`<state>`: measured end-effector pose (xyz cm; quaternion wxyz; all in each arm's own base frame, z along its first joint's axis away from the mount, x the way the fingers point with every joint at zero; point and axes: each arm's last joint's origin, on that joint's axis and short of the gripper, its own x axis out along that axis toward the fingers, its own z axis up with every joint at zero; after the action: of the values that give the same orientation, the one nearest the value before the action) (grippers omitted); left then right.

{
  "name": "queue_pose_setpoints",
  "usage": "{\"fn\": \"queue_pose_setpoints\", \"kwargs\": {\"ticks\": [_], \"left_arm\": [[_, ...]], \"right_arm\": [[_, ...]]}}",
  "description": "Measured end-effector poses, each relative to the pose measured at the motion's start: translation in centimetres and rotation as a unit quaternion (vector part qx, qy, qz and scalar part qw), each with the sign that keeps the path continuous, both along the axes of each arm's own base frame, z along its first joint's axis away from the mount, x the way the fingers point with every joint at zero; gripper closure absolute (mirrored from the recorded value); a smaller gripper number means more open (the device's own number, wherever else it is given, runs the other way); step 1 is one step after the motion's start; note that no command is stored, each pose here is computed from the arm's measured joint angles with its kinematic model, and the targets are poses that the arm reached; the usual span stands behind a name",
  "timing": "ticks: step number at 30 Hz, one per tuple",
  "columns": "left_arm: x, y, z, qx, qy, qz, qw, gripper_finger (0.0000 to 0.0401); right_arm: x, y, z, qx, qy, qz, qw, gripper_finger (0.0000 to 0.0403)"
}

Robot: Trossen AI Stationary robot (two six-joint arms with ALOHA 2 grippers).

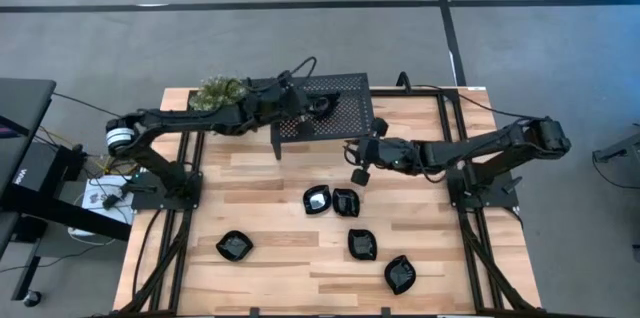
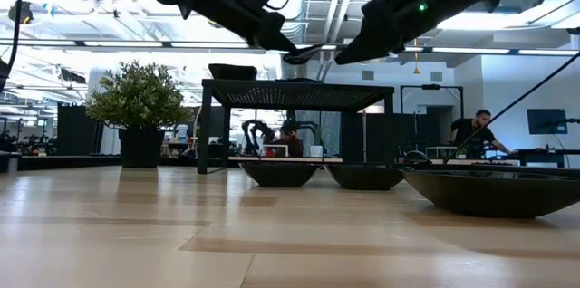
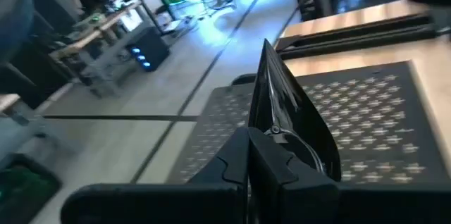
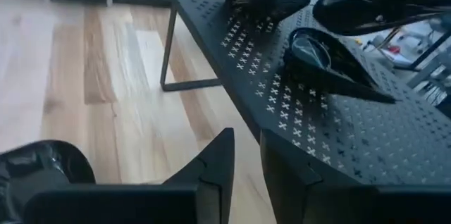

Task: Pick & Place Mini shaped plates
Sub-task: Stack the drop shaped plate on top of the drop shaped plates on the shelf, then adjust the stack of drop shaped plates on the shelf

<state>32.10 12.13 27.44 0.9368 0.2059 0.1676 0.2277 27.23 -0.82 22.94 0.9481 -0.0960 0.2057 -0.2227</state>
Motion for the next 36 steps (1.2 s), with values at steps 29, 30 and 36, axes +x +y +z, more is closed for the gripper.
{"fn": "queue_pose_setpoints", "kwargs": {"ticks": [29, 30, 36], "left_arm": [[-0.5, 0.7, -1.0, -0.034, 0.038, 0.008, 0.999, 0.038], [-0.5, 0.7, -1.0, -0.029, 0.041, 0.007, 0.999, 0.0378], [-0.5, 0.7, -0.9, -0.024, 0.041, 0.006, 0.999, 0.0354]], "right_arm": [[3.3, -5.6, -2.1, -0.022, -0.033, -0.032, 0.999, 0.0402], [3.3, -5.8, -2.1, -0.022, -0.033, -0.034, 0.999, 0.0402], [3.3, -6.1, -1.9, -0.025, -0.04, -0.038, 0.998, 0.0402]]}}
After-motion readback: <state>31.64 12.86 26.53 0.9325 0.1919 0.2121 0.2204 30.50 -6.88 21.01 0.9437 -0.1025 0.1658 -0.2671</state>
